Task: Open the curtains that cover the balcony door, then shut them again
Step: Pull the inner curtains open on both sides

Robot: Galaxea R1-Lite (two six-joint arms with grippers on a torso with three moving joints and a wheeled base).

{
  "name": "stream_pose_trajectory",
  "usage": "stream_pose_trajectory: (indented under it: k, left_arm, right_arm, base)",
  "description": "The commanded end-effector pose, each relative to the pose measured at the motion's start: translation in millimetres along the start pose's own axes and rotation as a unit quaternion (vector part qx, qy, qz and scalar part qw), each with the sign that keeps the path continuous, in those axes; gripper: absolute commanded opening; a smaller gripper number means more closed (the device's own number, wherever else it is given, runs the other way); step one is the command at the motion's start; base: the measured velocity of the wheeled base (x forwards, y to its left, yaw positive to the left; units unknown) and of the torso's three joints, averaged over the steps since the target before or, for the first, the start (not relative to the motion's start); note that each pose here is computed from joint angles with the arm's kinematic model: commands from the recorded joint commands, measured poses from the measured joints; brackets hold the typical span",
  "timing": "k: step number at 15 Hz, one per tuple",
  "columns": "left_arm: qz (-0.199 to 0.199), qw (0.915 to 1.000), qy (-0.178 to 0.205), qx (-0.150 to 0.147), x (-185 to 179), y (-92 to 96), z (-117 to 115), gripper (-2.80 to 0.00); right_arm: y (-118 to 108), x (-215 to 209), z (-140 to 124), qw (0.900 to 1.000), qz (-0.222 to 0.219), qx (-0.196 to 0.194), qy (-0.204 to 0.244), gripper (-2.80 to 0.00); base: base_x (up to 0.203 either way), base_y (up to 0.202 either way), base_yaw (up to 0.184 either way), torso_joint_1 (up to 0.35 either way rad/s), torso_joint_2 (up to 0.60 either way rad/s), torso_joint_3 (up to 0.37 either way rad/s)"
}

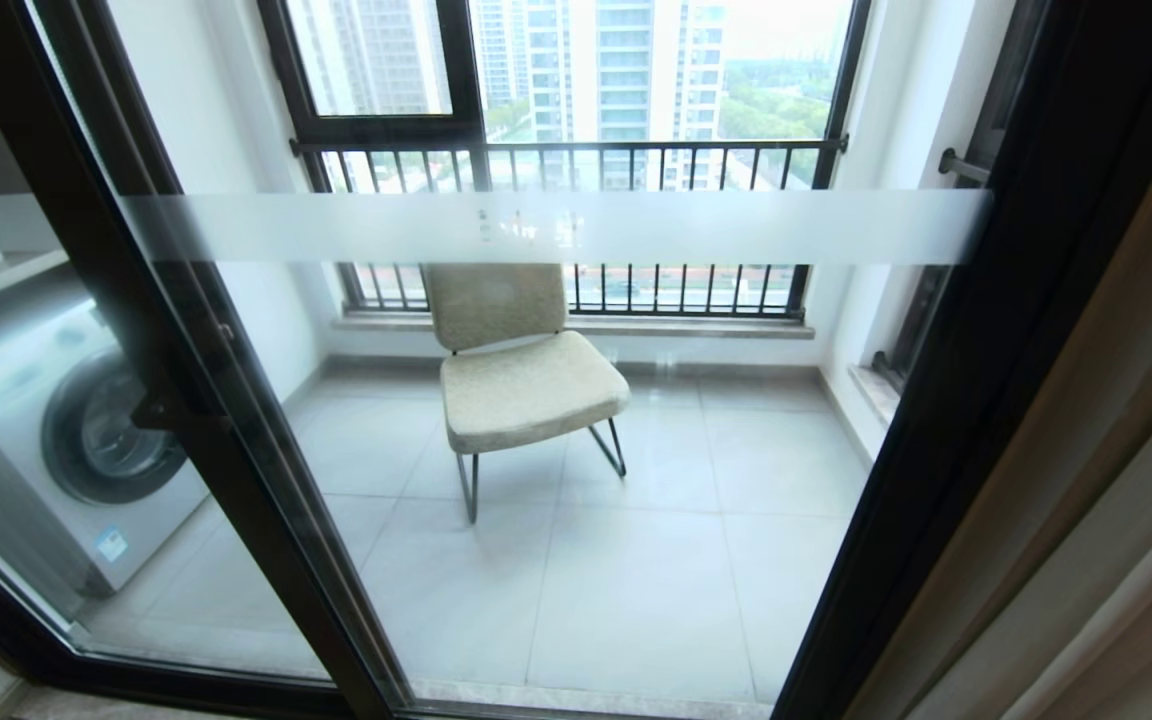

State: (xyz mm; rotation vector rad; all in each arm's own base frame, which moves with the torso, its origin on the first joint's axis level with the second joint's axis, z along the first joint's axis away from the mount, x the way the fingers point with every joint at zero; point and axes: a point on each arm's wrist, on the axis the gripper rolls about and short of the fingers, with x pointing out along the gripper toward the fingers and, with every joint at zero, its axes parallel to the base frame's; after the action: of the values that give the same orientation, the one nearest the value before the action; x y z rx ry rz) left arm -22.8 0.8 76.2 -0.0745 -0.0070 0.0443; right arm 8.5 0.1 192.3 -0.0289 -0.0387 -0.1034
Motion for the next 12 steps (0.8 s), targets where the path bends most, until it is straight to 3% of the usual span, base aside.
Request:
stream_pose_trajectory:
  k: [1,4,7,8,12]
  left_arm:
    - [0.001,1.0,0.0,0.0,0.1,0.0,-0.1,-2.8]
    - [0.0,1.0,0.0,0.0,0.0,0.0,0.0,-2.8]
    - [0.001,1.0,0.0,0.0,0.0,0.0,0.2,-2.8]
    - [0.001,1.0,0.0,0.0,0.1,0.0,-0.1,-2.8]
    - [0.0,1.0,0.0,0.0,0.0,0.0,0.3,-2.8]
  right_arm:
    - [-4.4,15.0,18.2,0.998,-0.064,-0.012,0.018,-2.8]
    - [-8.1,19.6,35.1,0.994,-0.103,-0.023,0.025,-2.8]
    - [-7.9,18.5,42.4,0.994,-0.103,-0.022,0.031,-2.8]
    - [-8.0,18.8,42.3,0.994,-0.103,-0.021,0.032,0.0]
    - [-7.4,16.7,46.7,0.993,-0.107,-0.034,0.025,0.0]
  base:
    - [0.0,0.0,0.0,0.0,0.0,0.0]
    - [0.0,0.0,0.0,0.0,0.0,0.0]
    - [0.0,0.0,0.0,0.0,0.0,0.0]
    - [0.0,0.0,0.0,0.0,0.0,0.0]
    - [0.0,0.0,0.0,0.0,0.0,0.0]
